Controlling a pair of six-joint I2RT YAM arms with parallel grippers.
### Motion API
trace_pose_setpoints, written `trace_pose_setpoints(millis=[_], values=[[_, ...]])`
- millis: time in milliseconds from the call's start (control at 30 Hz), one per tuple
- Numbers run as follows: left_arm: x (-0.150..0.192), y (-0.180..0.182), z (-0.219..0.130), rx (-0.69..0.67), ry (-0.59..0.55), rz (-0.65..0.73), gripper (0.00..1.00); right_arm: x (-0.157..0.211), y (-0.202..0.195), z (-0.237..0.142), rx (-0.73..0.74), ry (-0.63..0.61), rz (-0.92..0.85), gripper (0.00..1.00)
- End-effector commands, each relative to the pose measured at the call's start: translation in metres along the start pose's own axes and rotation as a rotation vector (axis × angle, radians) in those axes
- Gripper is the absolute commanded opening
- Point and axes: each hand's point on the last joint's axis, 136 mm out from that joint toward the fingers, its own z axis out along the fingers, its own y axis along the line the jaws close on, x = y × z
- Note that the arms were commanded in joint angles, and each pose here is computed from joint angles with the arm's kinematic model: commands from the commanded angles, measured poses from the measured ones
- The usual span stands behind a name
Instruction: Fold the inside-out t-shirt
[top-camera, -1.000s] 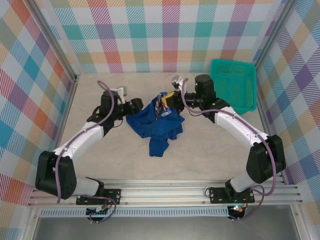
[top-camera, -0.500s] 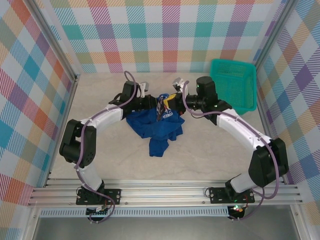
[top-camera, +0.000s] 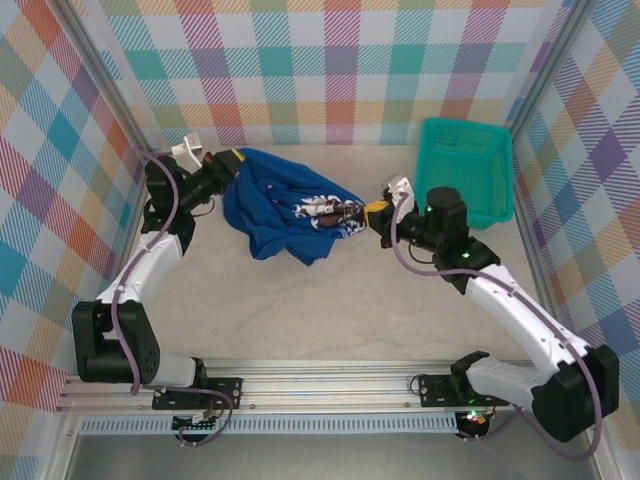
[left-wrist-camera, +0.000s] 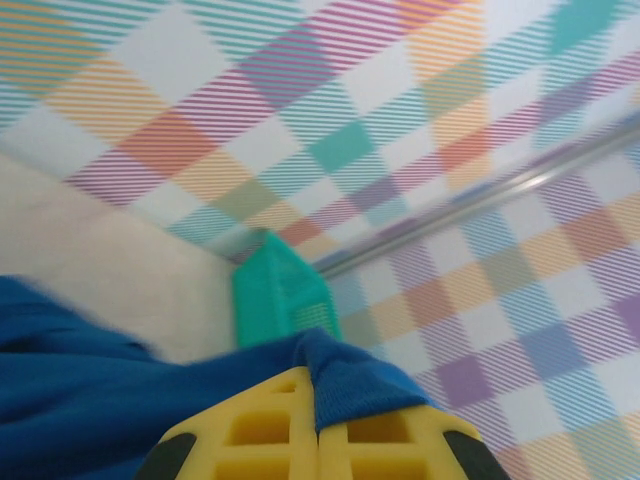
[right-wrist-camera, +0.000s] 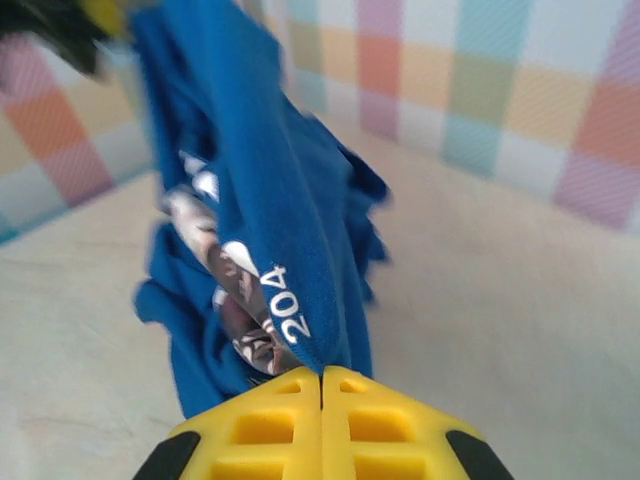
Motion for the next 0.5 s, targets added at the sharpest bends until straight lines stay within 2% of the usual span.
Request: trace_pose_setpoints(millis=[0,67,133,233,333,467], values=[[0.006,-0.040,-0.006,0.132,0.038,-0.017,0.00,0.037,-0.036,0.014,0.182,0.114,0.151,0.00],[0.019,-0.045,-0.003,0.133,0.079,-0.003,0.00,0.046,-0.045,0.023,0.222,0.176,0.202,0.04],[0.036,-0.048,0.002,0.124,0.132,0.030,0.00,0.056,-0.045,0.034,0.222,0.244,0.219,0.16],[0.054,-0.054,0.008,0.133,0.196,0.064,0.00,0.062,-0.025,0.047,0.155,0.291,0.120,0.36],[0.063,-0.059,0.012,0.147,0.234,0.076,0.00,0.041,0.014,0.049,0.016,0.201,-0.025,0.47],[0.073,-0.066,0.011,0.144,0.266,0.115,0.00,0.011,0.077,0.046,-0.206,0.051,-0.174,0.51]])
